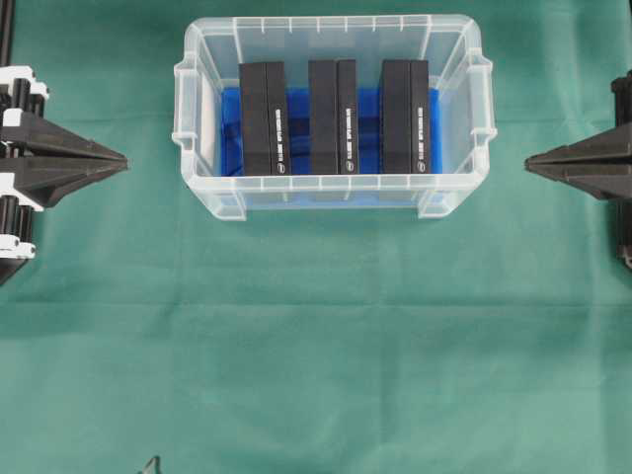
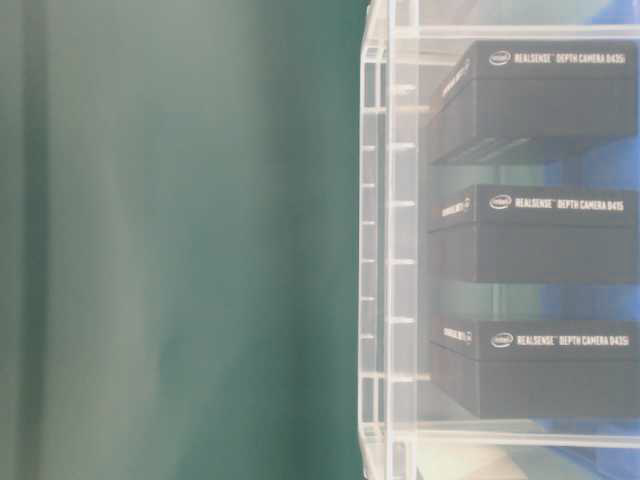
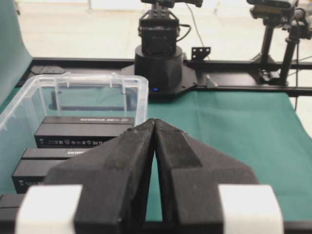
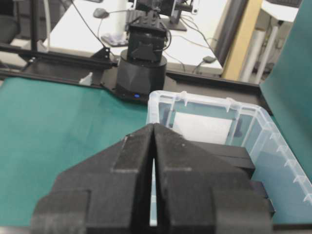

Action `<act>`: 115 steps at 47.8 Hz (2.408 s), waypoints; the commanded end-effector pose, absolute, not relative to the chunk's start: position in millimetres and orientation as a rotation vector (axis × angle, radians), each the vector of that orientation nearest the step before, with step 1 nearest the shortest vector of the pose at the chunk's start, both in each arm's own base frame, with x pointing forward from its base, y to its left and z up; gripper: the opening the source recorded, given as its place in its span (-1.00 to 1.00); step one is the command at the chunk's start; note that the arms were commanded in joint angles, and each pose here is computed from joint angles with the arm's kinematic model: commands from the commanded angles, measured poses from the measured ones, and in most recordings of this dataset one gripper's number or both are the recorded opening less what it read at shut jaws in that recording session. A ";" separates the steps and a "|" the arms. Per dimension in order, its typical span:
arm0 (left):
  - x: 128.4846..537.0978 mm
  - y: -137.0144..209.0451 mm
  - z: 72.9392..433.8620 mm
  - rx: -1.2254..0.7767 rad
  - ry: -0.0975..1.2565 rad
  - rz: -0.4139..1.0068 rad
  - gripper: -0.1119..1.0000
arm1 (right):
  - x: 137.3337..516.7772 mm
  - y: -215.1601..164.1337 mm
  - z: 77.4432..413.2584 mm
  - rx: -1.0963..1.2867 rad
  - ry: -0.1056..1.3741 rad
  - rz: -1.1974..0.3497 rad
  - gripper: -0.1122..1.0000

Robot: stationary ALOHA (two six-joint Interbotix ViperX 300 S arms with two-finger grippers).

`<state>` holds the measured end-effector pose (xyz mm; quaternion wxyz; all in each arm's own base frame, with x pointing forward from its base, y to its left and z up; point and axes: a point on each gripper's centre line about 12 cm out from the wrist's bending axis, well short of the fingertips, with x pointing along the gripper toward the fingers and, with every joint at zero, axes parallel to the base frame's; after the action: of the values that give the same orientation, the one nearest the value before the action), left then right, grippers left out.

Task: Take the box out of the case with both arms.

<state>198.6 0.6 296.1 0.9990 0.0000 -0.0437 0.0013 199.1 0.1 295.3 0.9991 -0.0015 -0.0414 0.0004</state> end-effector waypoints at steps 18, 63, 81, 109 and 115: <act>195.7 -0.8 320.3 0.016 -0.135 -0.005 -0.80 | 205.6 -0.6 325.6 0.009 -0.038 -0.003 -0.80; 190.8 1.3 459.9 -0.016 0.050 0.011 -0.80 | 195.8 -1.7 477.3 0.145 0.053 -0.014 -0.80; 183.1 -0.7 422.5 -0.181 0.612 0.065 -0.80 | 189.3 -2.0 423.0 0.182 0.761 -0.084 -0.80; 169.7 -9.5 395.3 -0.204 1.118 0.118 -0.80 | 188.4 -6.0 399.1 0.188 1.254 -0.191 -0.80; 169.5 -9.5 394.8 -0.271 1.118 0.161 -0.80 | 188.7 -6.7 399.2 0.219 1.247 -0.221 -0.80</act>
<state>168.4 -8.7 388.0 0.8336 -0.1107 0.5369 0.0683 188.2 -5.7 391.8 0.7937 0.0952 0.5930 -0.0964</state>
